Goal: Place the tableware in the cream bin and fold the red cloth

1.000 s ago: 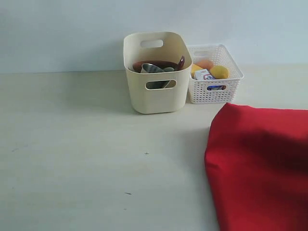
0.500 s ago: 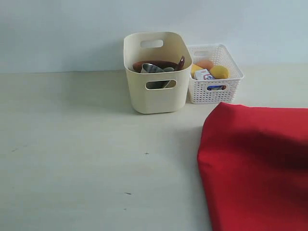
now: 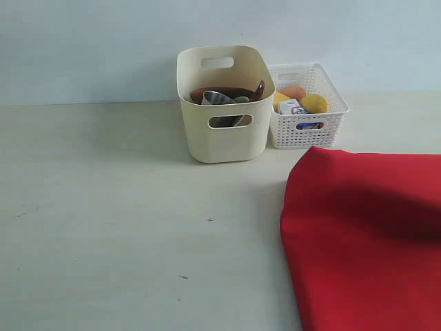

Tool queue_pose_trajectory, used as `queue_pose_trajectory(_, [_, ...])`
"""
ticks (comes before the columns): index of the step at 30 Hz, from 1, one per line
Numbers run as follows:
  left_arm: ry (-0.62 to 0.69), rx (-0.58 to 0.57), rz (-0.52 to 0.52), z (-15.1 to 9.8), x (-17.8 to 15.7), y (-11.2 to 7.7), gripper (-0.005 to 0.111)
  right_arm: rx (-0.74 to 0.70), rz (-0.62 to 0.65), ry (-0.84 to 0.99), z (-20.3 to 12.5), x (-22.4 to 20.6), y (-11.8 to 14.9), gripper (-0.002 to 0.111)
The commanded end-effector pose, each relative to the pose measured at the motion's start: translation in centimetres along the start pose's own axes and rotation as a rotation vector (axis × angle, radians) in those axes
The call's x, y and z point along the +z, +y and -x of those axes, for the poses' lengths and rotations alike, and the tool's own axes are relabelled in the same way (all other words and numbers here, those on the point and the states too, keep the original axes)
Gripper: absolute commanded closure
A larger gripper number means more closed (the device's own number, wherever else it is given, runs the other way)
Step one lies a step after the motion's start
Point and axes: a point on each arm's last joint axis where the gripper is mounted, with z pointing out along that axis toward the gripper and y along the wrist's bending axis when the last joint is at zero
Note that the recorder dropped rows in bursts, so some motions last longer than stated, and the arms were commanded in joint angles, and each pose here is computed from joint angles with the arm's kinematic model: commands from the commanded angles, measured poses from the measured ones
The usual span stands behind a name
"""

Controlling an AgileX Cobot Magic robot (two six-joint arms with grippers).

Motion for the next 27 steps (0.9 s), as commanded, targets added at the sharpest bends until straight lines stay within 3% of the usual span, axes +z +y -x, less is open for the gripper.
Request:
queue_pose_trajectory(1, [-0.009,0.002,0.006,-0.1,0.0,0.0,0.107,-0.003,0.019,-0.112,1.9,-0.2,0.0,0.028])
queue_pose_trajectory(9, [-0.009,0.002,0.006,-0.1,0.0,0.0,0.107,0.071,0.049,-0.095,5.1,2.7,-4.5,0.028])
queue_pose_trajectory(11, [-0.009,0.002,0.006,-0.1,0.0,0.0,0.107,0.037,0.099,-0.079,5.8,3.6,-4.8,0.028])
queue_pose_trajectory(13, [-0.009,0.002,0.006,-0.1,0.0,0.0,0.107,-0.017,0.254,-0.078,6.5,4.4,-3.9,0.033])
queue_pose_trajectory(14, [-0.004,0.004,0.007,-0.2,0.0,0.1,0.107,-0.038,0.348,-0.052,6.8,4.8,-3.4,0.040])
queue_pose_trajectory(16, [0.020,0.056,0.044,-1.1,0.4,0.4,0.107,-0.046,0.402,0.000,7.0,5.9,-3.4,0.055])
queue_pose_trajectory(23, [0.141,0.051,0.160,-5.1,1.4,1.4,0.107,-0.032,0.357,-0.029,7.5,6.8,-4.2,0.108])
queue_pose_trajectory(27, [0.137,0.047,0.182,-6.4,1.3,1.4,0.107,0.028,0.290,-0.087,7.9,6.8,-5.5,0.108])
